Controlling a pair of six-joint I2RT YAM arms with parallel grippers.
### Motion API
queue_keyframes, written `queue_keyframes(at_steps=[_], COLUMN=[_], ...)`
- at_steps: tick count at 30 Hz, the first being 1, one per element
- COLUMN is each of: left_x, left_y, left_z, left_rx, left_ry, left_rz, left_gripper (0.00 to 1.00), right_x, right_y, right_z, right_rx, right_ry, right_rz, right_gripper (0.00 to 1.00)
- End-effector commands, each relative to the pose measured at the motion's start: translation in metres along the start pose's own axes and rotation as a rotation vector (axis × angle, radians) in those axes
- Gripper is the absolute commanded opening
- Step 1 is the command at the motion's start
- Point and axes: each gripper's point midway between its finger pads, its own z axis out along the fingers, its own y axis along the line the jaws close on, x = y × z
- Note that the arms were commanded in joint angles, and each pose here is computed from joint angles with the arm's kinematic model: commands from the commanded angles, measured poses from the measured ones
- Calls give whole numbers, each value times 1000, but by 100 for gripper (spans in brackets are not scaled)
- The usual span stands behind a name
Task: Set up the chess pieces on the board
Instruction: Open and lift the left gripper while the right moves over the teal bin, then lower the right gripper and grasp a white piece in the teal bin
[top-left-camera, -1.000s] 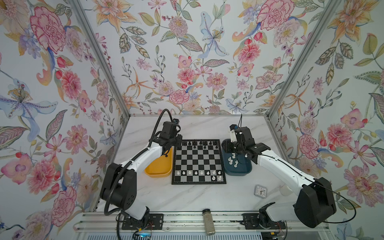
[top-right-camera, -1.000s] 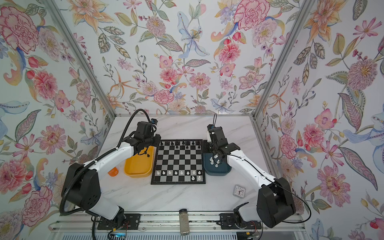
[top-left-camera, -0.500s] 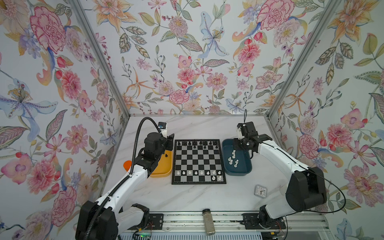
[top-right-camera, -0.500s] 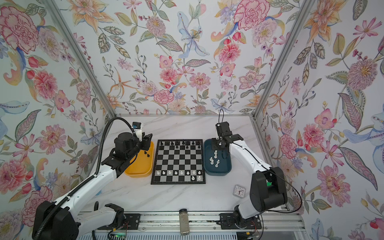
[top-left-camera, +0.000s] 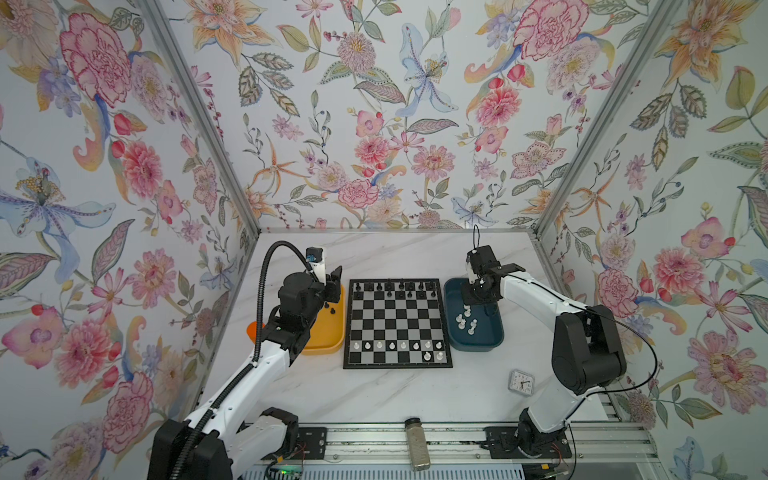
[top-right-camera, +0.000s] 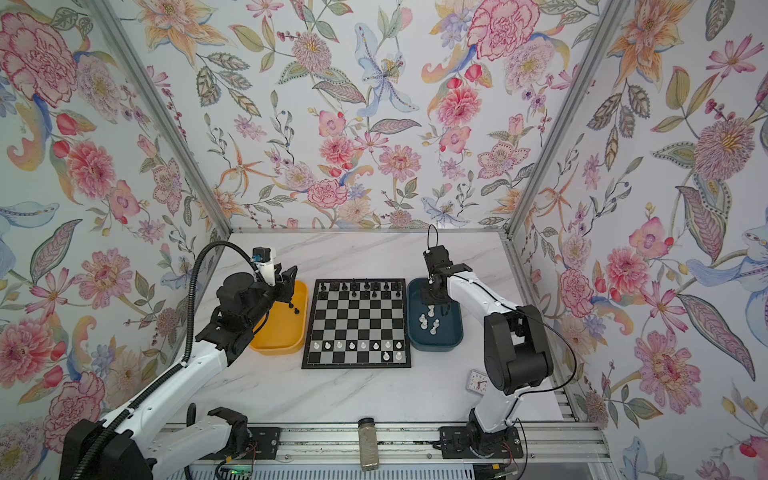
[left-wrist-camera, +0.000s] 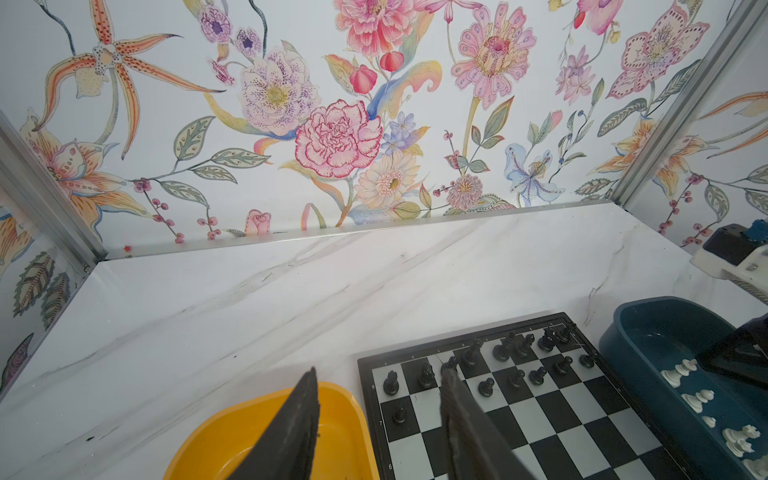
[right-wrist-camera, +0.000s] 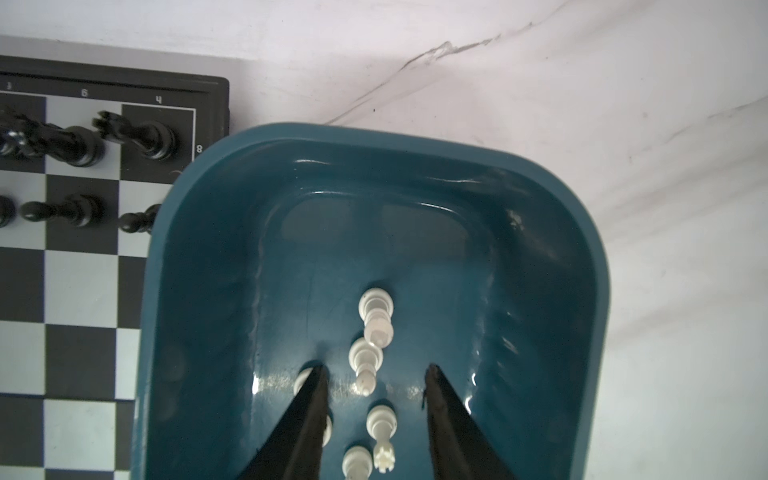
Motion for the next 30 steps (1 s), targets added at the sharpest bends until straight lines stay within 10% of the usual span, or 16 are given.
queue_keyframes(at_steps=[1, 30], left_x=[-3, 1], left_y=[1, 0], left_z=[-2, 3], left_rx=[11, 21], left_ry=[-23, -2], left_rz=[6, -1], left_gripper=[49, 48], right_x=[-1, 8], right_y=[-4, -1], right_z=[9, 35], right_rx=[15, -47], right_ry=[22, 73], right_rz=[-7, 26], right_gripper=[41, 26])
